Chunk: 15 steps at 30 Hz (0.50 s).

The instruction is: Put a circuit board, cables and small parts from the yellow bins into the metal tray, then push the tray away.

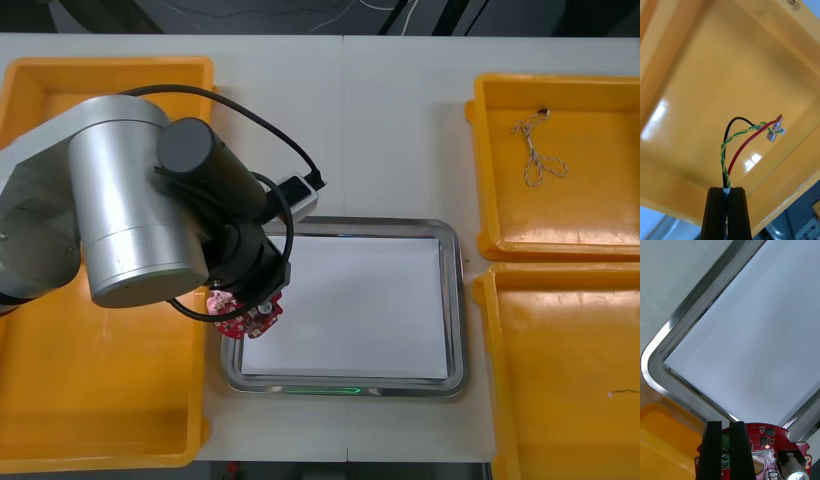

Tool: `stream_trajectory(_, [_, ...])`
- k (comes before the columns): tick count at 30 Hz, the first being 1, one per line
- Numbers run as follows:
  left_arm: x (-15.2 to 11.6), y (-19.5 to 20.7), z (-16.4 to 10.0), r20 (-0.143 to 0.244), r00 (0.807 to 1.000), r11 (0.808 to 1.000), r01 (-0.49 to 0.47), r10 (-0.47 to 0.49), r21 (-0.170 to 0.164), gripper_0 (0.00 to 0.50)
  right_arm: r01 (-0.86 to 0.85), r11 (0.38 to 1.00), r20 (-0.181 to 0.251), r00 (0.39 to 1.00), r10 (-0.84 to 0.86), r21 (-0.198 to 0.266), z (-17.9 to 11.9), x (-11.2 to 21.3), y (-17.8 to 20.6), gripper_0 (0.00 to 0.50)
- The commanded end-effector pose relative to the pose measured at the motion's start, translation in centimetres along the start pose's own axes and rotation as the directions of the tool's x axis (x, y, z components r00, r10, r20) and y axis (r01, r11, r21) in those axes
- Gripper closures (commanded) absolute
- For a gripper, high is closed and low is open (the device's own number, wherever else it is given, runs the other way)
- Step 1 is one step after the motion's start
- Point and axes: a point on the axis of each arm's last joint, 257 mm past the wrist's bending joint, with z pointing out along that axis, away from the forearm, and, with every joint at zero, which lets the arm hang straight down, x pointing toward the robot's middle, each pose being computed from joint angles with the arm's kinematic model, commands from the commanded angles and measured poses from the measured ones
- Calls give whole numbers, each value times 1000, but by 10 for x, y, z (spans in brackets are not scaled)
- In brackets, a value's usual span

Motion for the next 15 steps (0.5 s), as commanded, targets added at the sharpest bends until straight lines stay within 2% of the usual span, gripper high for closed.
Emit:
stream_trajectory(1, [-24,-15,9,43,999,1000,18,-18,-7,500,160,986,87,984,-156,-38,-30,-21,20,500])
stream_trajectory(5, [-23,-18,22,50,999,1000,13,-12,-28,500,284,957,114,954,-277,-57,-37,-25,34,500])
stream_trajectory(8, [-20,-23,33,47,999,999,16,-15,-29,500,385,921,144,916,-374,-55,-45,-31,44,500])
stream_trajectory(11, [-16,-27,45,49,999,999,20,-18,-38,500,493,870,182,858,-480,-29,-53,-39,52,500])
stream_trajectory(15, [-15,-37,56,65,997,999,48,-46,-24,500,606,795,196,780,-594,1,-56,-42,57,500])
